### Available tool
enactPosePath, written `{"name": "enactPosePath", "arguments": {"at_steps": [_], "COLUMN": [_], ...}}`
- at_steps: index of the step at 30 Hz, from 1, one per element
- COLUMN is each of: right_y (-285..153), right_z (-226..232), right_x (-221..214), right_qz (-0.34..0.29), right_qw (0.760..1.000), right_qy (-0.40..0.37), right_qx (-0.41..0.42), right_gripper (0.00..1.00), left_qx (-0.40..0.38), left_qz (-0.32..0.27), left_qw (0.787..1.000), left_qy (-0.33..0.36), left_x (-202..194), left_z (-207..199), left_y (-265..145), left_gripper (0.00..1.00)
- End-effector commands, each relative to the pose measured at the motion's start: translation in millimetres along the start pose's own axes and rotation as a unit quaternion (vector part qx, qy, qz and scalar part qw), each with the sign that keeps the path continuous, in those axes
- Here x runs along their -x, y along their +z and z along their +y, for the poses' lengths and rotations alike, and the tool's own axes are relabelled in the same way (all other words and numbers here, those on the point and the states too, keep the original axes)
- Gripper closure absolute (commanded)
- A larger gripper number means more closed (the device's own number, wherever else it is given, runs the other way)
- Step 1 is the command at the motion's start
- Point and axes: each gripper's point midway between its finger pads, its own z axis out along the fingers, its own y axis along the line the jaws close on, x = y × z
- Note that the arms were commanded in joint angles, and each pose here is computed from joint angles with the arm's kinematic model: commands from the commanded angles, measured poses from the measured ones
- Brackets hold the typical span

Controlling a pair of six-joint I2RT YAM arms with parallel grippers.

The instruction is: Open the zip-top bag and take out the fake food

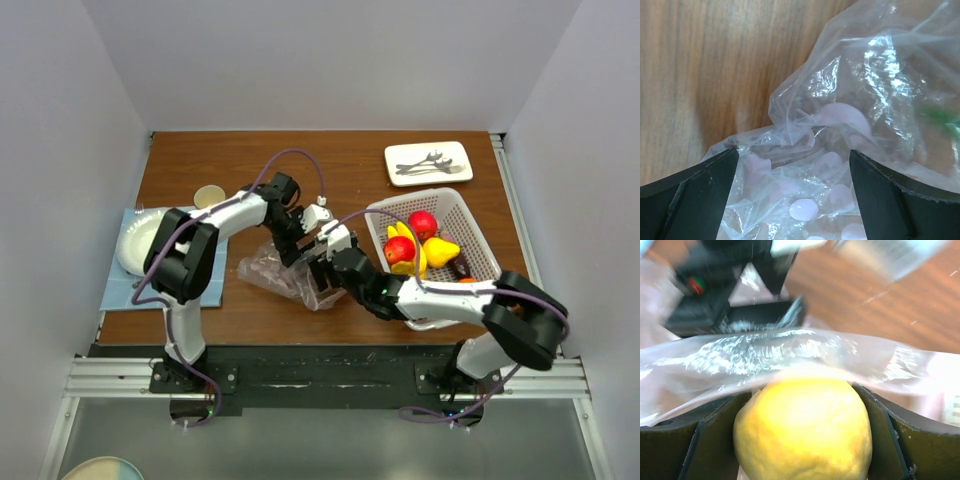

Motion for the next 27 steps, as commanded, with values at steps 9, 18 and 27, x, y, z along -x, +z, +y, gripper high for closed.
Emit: {"name": "enactPosePath", "arguments": {"at_steps": [9,18,27], "right_y": [-90,-111,-96], "right_z": [-93,-182,-179], "right_x": [56,69,95], "right_qz": [-0.074,-0.067,-0.021], "right_qw": [0.982,0.953,0.965], "right_qy": [0.034,0.118,0.102], "right_qx": [-0.168,-0.271,-0.241], "right_gripper": [0.96,0.74,0.02], "left_qx": [0.08,0.162,0.145], "left_qz": [0.046,-0.133,-0.215], "left_qw": [0.996,0.978,0.965], "left_qy": [-0.017,-0.013,-0.034], "left_x": [-33,100,135], "left_z": [19,33,7], "left_y": [-5,-113,-174], "left_gripper": [0.0,0.0,0.0]}}
